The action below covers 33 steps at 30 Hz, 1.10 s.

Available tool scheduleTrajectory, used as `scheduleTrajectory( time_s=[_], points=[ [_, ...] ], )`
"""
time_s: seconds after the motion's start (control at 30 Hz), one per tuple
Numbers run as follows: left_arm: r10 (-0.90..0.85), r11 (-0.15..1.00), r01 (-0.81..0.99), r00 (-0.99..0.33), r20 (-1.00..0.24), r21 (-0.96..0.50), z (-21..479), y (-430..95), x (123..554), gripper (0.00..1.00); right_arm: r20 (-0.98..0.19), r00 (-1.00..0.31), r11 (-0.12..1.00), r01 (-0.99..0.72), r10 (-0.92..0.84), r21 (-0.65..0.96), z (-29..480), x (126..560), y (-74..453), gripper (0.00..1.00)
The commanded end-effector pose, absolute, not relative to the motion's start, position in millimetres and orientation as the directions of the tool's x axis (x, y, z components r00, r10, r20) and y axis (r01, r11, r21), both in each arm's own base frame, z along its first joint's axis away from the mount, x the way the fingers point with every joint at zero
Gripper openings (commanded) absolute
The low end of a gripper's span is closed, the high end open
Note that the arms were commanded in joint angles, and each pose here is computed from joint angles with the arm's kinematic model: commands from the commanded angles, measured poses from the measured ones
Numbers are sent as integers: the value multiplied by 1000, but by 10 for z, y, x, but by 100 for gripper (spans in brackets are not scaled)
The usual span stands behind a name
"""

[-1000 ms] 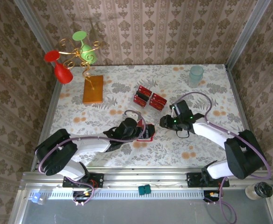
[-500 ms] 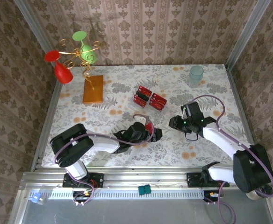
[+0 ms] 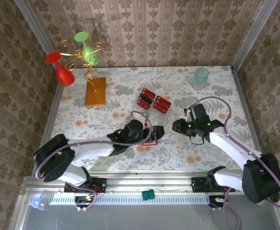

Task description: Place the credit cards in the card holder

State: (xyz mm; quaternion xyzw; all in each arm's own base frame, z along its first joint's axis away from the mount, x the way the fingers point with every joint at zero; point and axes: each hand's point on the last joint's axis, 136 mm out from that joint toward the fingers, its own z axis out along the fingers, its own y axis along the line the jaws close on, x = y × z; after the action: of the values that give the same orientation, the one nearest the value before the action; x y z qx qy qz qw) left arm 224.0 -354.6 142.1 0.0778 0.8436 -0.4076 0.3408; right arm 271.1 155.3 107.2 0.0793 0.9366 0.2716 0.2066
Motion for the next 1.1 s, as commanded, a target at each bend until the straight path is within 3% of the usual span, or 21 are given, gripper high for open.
scheduleTrajectory(
  time_s=[0.0, 0.33, 0.5, 0.7, 1.07],
  points=[
    [-145, 701, 387, -744, -652, -598, 1470, -3272, 2307, 100, -357, -915, 833, -43, 189, 552, 1270, 2696, 1845, 38],
    [-329, 848, 129, -633, -701, -515, 1621, -1854, 2376, 100, -351, -933, 841, -254, -82, 478, 1304, 2790, 3072, 37],
    [-361, 862, 57, -629, -688, -504, 1551, -1516, 2287, 100, -312, -936, 844, -298, -165, 446, 1133, 2891, 3481, 35],
    [-309, 880, 62, -678, -666, -471, 1392, -1536, 2255, 100, -285, -944, 893, -267, -167, 362, 898, 2944, 3261, 34],
    [-163, 903, 153, -744, -648, -402, 1201, -1861, 2395, 100, -245, -966, 918, -165, -78, 360, 536, 2889, 2775, 32]
  ],
)
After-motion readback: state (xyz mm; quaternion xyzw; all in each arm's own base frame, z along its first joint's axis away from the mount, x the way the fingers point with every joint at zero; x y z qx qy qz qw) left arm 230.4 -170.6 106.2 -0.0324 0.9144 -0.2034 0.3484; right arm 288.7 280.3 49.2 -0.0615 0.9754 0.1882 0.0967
